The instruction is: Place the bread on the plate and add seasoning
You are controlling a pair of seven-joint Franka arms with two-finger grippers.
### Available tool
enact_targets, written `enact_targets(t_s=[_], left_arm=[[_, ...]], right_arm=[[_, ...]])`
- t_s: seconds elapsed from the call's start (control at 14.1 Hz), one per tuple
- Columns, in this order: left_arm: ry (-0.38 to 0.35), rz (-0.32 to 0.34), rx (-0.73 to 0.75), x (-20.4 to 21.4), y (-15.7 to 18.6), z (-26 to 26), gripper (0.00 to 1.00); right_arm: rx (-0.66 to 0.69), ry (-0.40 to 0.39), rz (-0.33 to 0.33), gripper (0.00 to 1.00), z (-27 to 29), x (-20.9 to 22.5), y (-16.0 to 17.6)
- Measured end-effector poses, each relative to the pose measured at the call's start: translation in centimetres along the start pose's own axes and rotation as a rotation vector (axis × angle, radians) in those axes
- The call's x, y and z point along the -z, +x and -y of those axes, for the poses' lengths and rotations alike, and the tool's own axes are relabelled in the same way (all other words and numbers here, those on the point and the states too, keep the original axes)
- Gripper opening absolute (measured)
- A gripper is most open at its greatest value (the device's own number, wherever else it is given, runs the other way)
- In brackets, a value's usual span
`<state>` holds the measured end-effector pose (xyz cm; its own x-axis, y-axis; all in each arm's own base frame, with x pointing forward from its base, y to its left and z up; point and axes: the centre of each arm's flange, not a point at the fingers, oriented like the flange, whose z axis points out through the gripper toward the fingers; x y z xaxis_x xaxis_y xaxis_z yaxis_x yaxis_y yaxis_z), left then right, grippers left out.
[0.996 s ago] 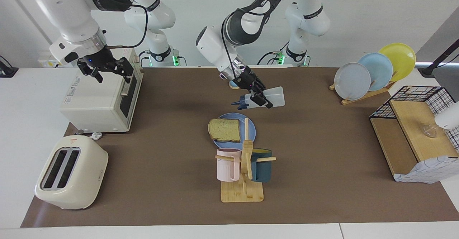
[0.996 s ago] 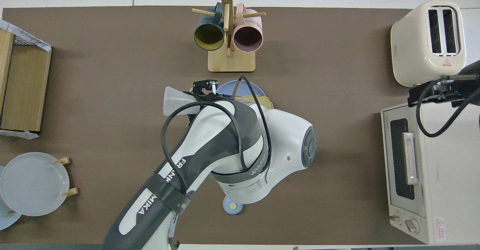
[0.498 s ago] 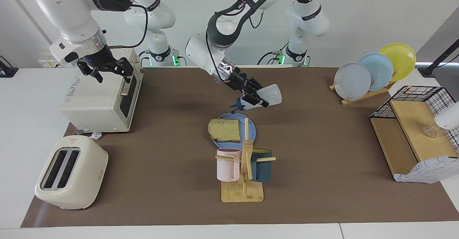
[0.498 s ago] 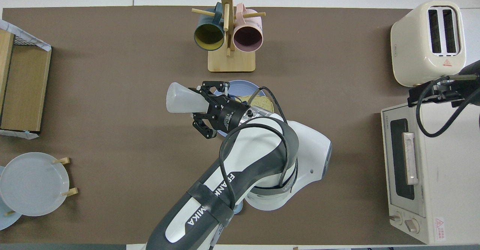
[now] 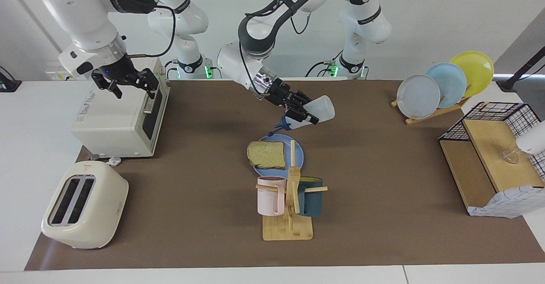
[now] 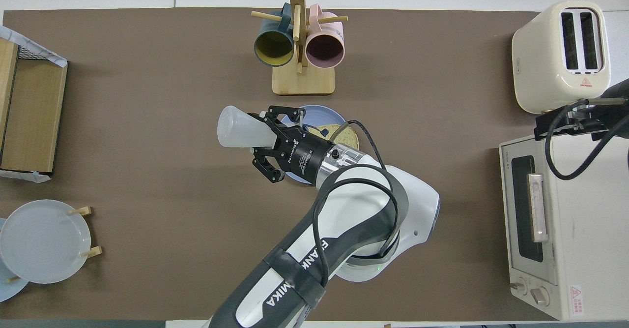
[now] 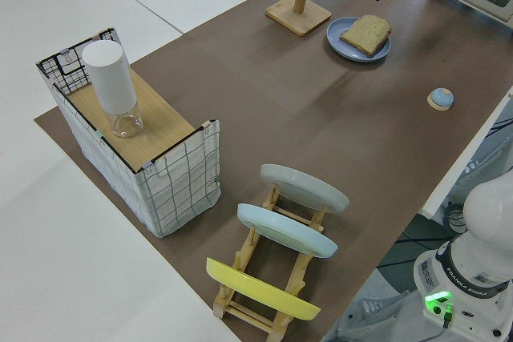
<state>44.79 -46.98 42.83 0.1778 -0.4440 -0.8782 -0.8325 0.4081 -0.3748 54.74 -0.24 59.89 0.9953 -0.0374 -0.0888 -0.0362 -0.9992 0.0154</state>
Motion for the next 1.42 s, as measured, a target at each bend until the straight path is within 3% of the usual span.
enact_targets(t_s=[0.28,0.43,0.57,1.07,1.42], left_arm=[[0.032,0.11,-0.051,-1.0,3.9,-1.2,0.44],[0.058,0.213,-0.081,-1.6,6.2,-2.1,0.44],[0.08,0.264,-0.09,-1.5,9.2,-2.6,0.44],[0.078,0.279,-0.063,-1.2,9.4,-1.8,0.44],[0.033,0.314,-0.041,-7.8,8.2,0.9,0.44]], right_arm=[[0.0,0.0,0.0,1.0,0.0,0.0,0.0],[0.0,0.0,0.0,1.0,0.0,0.0,0.0],[0.0,0.0,0.0,1.0,0.0,0.0,0.0],[0.0,0.0,0.0,1.0,0.0,0.0,0.0],[0.0,0.0,0.0,1.0,0.0,0.0,0.0]])
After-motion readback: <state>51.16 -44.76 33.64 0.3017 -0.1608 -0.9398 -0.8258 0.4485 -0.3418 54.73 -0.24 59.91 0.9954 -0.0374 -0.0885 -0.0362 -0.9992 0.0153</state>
